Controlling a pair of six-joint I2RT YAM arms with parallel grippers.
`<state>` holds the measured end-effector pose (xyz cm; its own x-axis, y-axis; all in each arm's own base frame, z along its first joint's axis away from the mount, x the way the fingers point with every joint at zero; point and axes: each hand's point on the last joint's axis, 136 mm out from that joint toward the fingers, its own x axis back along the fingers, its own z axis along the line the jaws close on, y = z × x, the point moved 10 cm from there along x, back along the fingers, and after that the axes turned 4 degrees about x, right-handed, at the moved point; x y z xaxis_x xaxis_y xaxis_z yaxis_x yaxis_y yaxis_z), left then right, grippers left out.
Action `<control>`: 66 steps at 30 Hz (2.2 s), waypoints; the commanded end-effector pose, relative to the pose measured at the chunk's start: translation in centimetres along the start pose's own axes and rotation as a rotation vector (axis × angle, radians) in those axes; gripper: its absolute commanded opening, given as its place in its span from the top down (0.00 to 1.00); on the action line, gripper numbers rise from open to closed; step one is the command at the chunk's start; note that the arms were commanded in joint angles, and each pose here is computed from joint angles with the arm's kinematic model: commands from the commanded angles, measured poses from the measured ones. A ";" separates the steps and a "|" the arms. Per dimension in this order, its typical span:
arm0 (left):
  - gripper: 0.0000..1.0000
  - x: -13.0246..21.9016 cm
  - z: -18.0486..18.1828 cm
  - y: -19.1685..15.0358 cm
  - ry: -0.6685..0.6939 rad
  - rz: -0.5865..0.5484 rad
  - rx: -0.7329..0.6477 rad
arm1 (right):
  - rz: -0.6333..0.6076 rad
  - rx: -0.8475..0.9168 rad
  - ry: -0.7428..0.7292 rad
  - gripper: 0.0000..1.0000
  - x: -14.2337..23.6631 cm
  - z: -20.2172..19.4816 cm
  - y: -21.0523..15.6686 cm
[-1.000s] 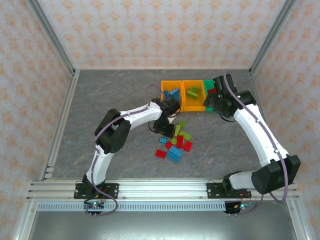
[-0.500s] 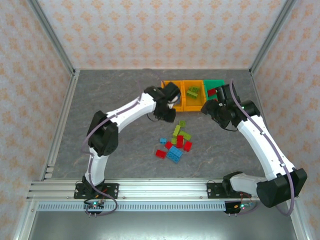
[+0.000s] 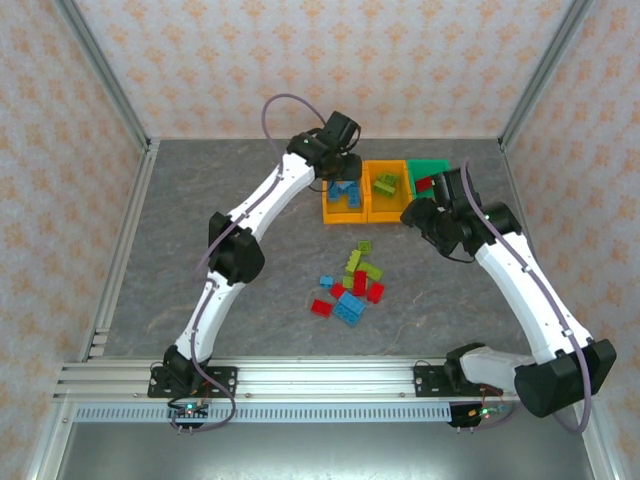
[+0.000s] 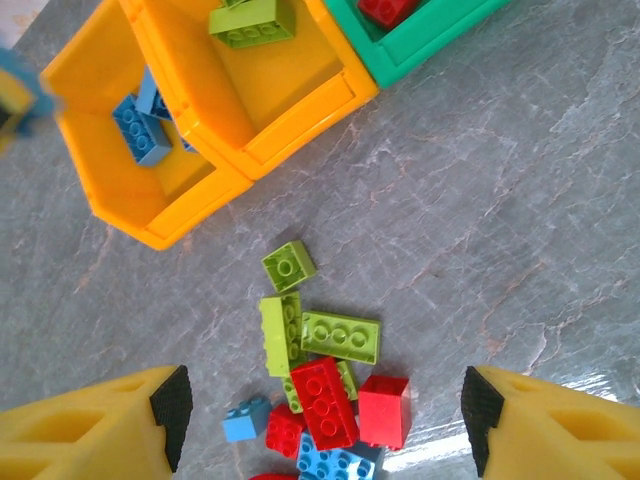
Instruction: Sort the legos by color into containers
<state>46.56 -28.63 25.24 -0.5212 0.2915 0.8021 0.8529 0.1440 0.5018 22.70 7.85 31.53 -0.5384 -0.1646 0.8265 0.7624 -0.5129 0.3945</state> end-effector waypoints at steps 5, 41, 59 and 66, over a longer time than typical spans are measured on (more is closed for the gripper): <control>0.44 7.0 -1.1 1.7 -0.035 -0.103 0.010 | 0.038 0.008 0.053 0.26 -0.1 0.9 -2.4; 0.03 25.9 8.1 -13.1 -0.271 -0.189 -0.437 | 0.199 0.420 -0.280 0.67 -19.2 7.1 -3.7; 0.00 24.1 7.0 -14.3 -0.264 -0.098 -0.386 | -0.034 0.156 -0.201 0.46 -18.1 9.2 11.0; 0.00 24.5 7.7 -15.6 -0.255 -0.125 -0.383 | -0.027 0.127 -0.238 0.27 -14.7 8.8 10.8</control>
<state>21.40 -17.12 34.24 -0.5170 0.5375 0.6662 0.7011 -0.1806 0.6898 44.79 12.94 23.86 -0.4742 0.0391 0.8796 0.8033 -0.3897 0.4504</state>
